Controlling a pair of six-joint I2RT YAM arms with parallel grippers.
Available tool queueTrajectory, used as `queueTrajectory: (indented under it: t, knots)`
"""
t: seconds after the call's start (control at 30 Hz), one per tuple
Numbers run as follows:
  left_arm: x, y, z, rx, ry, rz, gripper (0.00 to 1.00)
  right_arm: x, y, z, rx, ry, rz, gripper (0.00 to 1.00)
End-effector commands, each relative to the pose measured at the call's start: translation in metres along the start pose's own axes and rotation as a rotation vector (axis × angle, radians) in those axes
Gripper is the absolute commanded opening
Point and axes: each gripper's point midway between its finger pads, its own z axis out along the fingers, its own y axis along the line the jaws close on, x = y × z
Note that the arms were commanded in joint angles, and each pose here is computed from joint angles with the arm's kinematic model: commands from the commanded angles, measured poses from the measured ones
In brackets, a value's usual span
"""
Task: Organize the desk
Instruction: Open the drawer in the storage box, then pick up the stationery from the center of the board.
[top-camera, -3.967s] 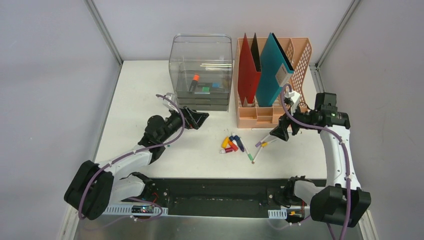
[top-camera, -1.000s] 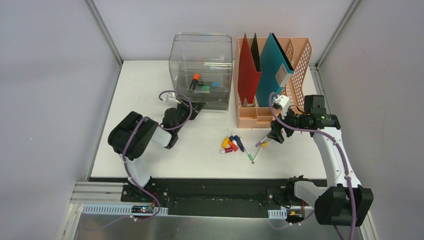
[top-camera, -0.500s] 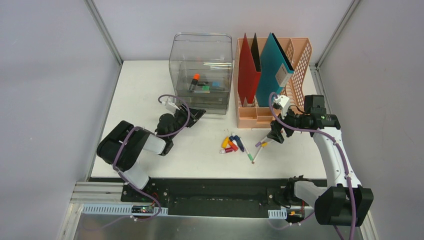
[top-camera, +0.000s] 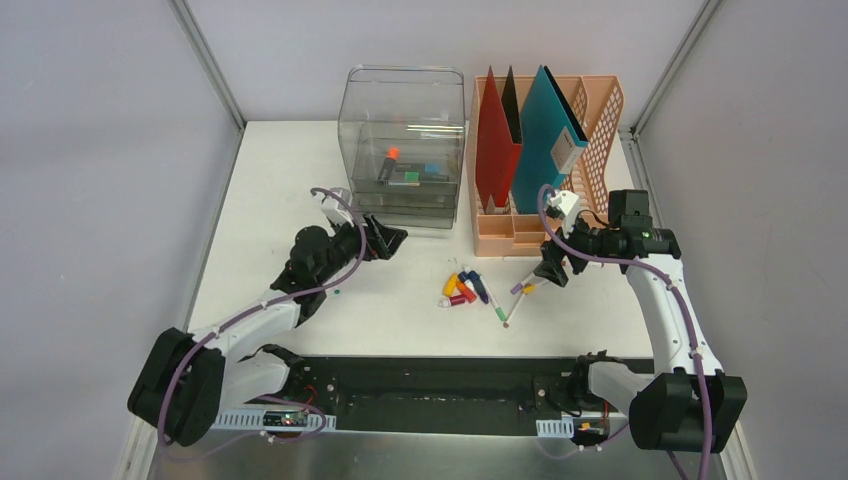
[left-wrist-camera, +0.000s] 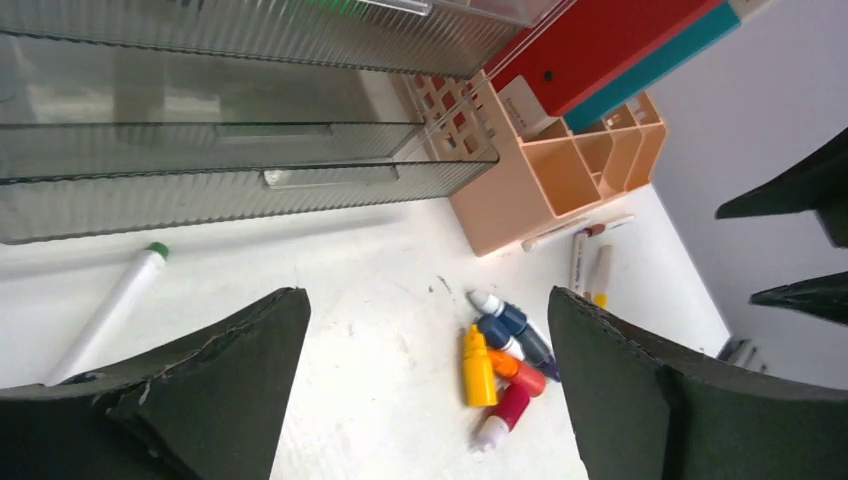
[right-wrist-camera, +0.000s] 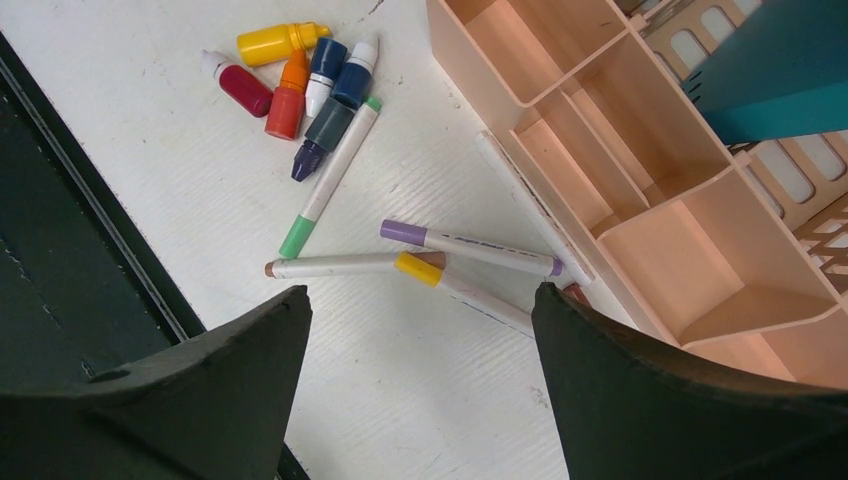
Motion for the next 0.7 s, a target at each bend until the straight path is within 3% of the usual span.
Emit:
queueTrajectory:
  t: [0.0, 0.07, 0.23, 0.47, 0.6, 0.67]
  knots:
    - [0.017, 0.019, -0.012, -0.069, 0.083, 0.156, 0.98, -0.006, 0.002, 0.001, -0.017, -0.027, -0.028, 0.84]
    - [0.024, 0.021, -0.012, -0.068, 0.097, 0.126, 0.99, -0.006, 0.003, 0.001, -0.018, -0.027, -0.028, 0.84]
    - [0.044, -0.013, -0.007, 0.159, 0.198, 0.114, 0.99, -0.006, 0.003, 0.001, -0.016, -0.027, -0.032, 0.84]
    - [0.056, -0.054, -0.009, 0.387, 0.301, 0.128, 0.87, -0.005, 0.006, 0.003, -0.025, -0.018, -0.045, 0.84]
    - [0.08, -0.07, -0.007, 0.396, 0.384, 0.257, 0.86, -0.005, 0.005, 0.004, -0.025, -0.017, -0.045, 0.84]
    - [0.093, -0.069, 0.001, 0.318, 0.422, 0.358, 0.87, -0.006, 0.005, 0.003, -0.027, -0.019, -0.044, 0.84]
